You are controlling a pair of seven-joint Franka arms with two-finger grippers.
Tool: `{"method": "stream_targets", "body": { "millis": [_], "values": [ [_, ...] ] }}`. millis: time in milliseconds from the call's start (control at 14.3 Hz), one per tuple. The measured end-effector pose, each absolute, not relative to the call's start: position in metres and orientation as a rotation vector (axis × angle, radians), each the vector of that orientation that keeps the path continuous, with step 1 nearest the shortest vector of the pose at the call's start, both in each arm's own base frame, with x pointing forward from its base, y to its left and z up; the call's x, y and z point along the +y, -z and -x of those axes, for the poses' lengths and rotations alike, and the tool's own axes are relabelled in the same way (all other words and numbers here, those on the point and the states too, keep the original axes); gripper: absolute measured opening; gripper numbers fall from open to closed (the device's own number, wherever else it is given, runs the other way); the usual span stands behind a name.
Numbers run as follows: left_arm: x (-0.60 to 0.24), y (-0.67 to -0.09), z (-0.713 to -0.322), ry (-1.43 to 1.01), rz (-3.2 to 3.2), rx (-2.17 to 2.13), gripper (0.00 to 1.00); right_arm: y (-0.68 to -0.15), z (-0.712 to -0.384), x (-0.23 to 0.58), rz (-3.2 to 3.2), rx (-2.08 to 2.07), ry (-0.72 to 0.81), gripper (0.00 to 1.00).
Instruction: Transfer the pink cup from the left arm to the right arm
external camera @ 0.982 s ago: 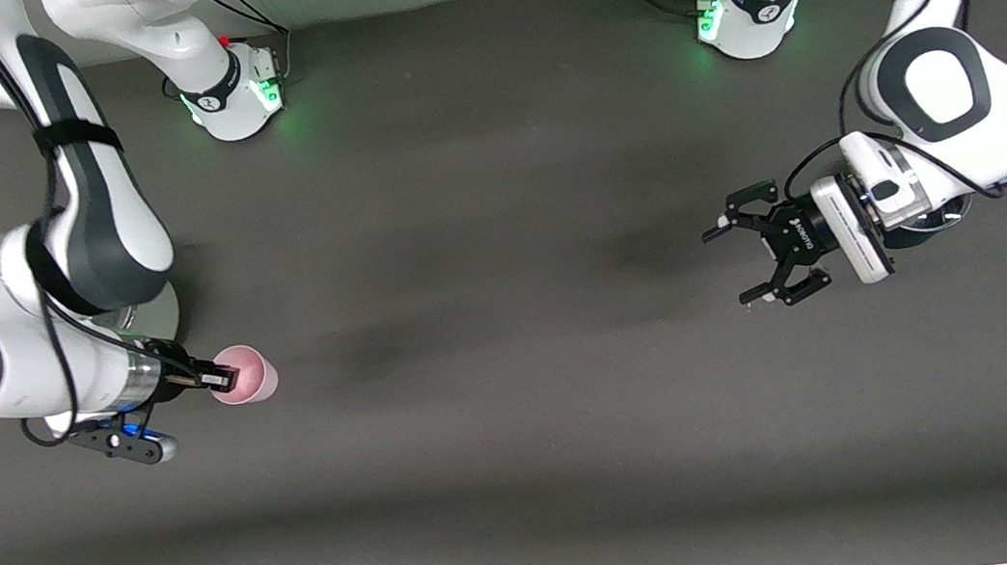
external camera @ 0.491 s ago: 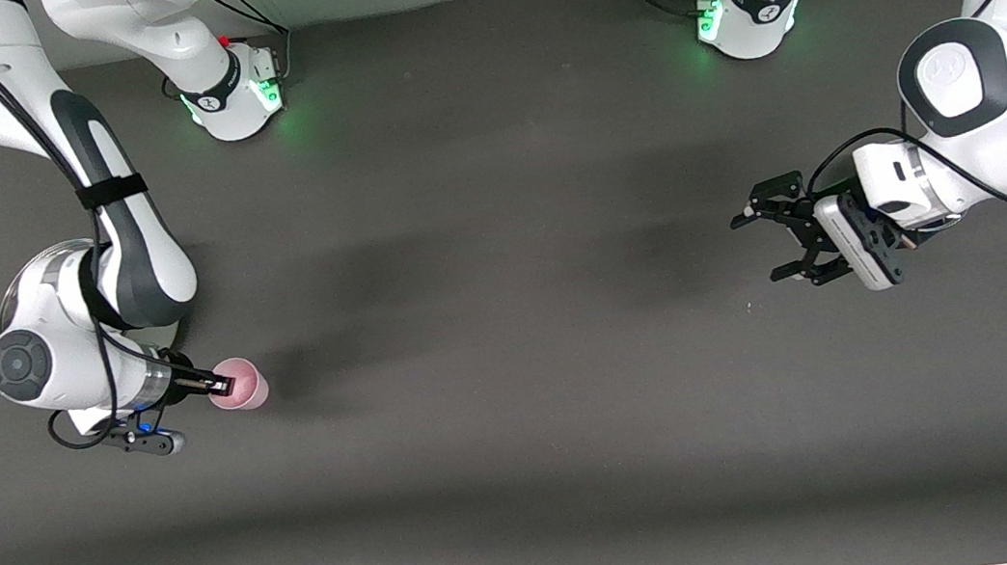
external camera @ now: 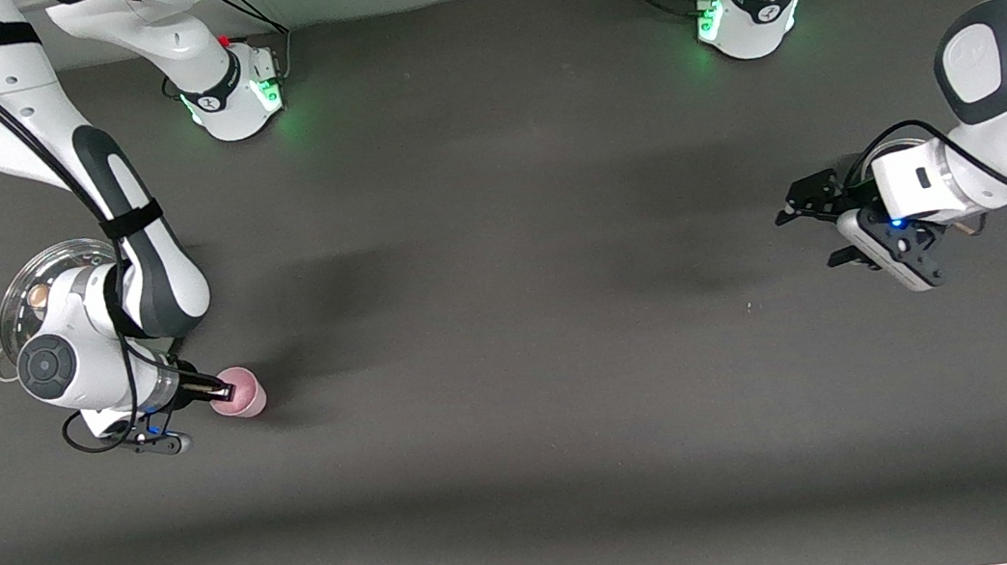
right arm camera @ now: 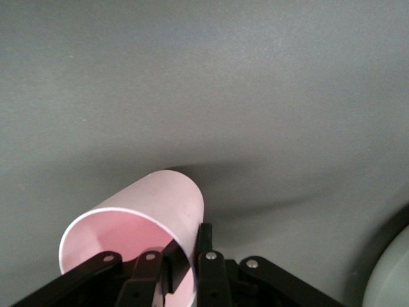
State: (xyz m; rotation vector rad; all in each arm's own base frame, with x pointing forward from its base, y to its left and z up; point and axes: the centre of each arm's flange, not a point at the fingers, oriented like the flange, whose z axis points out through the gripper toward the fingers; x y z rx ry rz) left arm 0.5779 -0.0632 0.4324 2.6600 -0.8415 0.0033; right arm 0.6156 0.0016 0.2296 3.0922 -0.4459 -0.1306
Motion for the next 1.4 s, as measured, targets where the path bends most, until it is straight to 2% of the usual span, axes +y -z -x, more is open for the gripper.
{"method": "stream_targets", "body": {
  "millis": [140,351,631,701,982,1402],
  "values": [
    [-0.058,-0.442,-0.579,0.069,-2.756,-0.812,1.0,-0.233,-0.617,0.002,-3.095,-0.443,0.124,0.23],
    [-0.048,-0.473,-0.579,0.175,-2.829,-0.837,1.0,-0.257,-0.617,0.003,-3.106,-0.442,0.126,0.52],
    [-0.031,-0.531,-0.578,0.263,-2.971,-0.631,1.0,-0.347,-0.611,0.006,-3.151,-0.437,0.106,0.93],
    [-0.027,-0.542,-0.576,0.288,-3.006,-0.563,1.0,-0.377,-0.607,0.006,-3.166,-0.435,0.091,1.0],
    [-0.007,-0.573,-0.571,0.335,-3.084,-0.385,1.0,-0.487,-0.585,0.002,-3.208,-0.413,-0.006,1.0],
    [0.0,-0.597,-0.568,0.233,-3.142,-0.309,1.0,-0.604,-0.56,-0.001,-3.153,-0.344,0.089,1.0]
  ]
}}
